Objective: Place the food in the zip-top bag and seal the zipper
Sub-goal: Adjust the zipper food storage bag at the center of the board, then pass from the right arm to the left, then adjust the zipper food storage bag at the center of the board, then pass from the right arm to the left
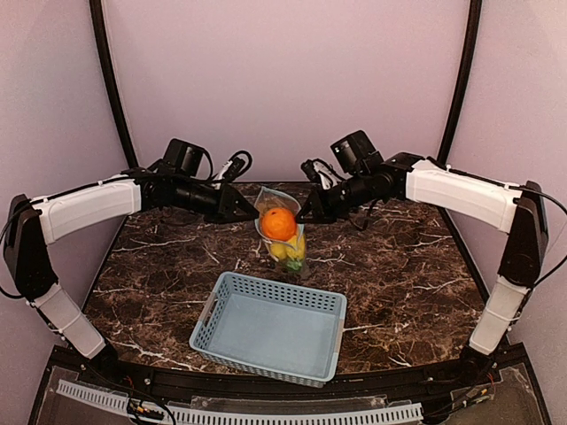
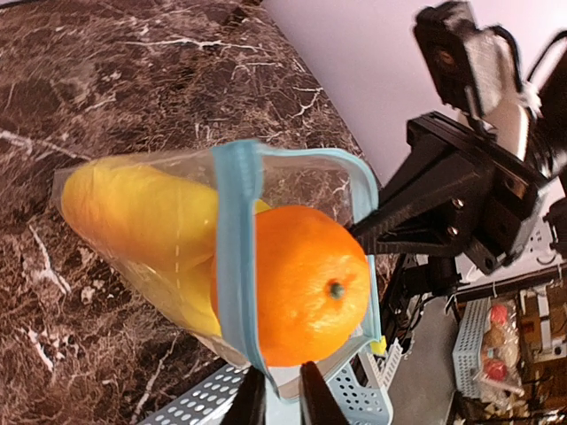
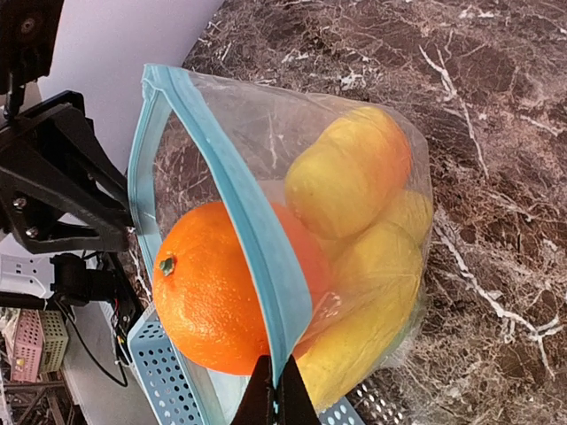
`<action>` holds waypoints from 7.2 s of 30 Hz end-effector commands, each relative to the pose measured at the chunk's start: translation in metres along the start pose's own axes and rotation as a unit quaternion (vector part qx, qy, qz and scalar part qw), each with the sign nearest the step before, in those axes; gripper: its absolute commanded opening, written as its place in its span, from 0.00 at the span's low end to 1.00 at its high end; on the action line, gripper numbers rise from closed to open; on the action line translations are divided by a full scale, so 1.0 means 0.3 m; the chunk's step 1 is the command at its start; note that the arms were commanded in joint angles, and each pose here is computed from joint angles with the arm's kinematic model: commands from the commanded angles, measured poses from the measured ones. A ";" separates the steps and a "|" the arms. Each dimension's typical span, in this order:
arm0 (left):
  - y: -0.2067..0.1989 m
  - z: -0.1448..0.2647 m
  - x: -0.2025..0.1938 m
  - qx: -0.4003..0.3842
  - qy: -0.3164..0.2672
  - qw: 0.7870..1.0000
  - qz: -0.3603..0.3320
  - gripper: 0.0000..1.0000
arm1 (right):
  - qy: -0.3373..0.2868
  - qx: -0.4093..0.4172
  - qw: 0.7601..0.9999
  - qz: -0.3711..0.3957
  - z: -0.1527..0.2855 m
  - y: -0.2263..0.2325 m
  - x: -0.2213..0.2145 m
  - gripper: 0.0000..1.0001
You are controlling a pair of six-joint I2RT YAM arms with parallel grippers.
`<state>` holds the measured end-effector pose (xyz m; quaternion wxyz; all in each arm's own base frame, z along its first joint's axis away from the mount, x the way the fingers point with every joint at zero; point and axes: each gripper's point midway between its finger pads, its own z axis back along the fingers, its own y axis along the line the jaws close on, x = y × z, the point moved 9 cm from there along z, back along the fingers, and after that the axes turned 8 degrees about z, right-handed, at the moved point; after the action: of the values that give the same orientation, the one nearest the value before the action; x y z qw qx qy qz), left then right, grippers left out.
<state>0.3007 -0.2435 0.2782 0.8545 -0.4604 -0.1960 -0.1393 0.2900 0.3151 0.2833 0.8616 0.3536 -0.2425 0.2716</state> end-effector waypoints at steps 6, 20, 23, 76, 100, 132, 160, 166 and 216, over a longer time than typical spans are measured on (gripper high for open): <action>0.026 -0.006 -0.069 0.002 0.046 0.999 -0.005 0.42 | 0.074 0.091 0.992 0.051 -0.046 -0.054 -0.038 0.00; 0.075 -0.078 -0.080 0.112 0.081 0.982 -0.125 0.88 | 0.084 0.183 0.978 0.047 -0.086 -0.143 -0.022 0.00; 0.089 -0.117 -0.077 0.103 0.095 0.983 -0.117 0.89 | 0.083 0.186 0.978 0.050 -0.081 -0.140 -0.022 0.00; 0.141 -0.147 -0.090 0.093 0.059 0.994 -0.019 0.01 | 0.054 -0.171 0.980 0.091 -0.036 0.156 -0.356 0.54; 0.151 -0.100 -0.028 0.101 0.040 0.994 -0.017 0.01 | 0.097 -0.297 0.937 0.155 -0.137 0.208 -0.398 0.00; 0.059 0.164 0.072 0.187 -0.009 0.971 -0.151 0.78 | 0.042 0.116 0.987 0.107 -0.049 -0.053 -0.208 0.00; -0.068 -0.055 -0.183 -0.027 0.109 0.921 -0.373 0.59 | 0.009 0.198 0.967 0.163 -0.006 -0.079 -0.212 0.00; -0.043 -0.078 -0.180 -0.011 0.123 0.922 -0.367 0.58 | 0.008 0.200 0.966 0.162 -0.004 -0.077 -0.211 0.00; -0.044 -0.223 -0.199 -0.007 0.114 0.929 -0.352 0.46 | 0.006 0.212 0.965 0.155 -0.016 -0.091 -0.247 0.00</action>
<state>0.2596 -0.2967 0.2160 0.7760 -0.3221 -0.2333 -0.4895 0.2562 0.2837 0.2089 0.7356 0.4733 -0.2070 0.4382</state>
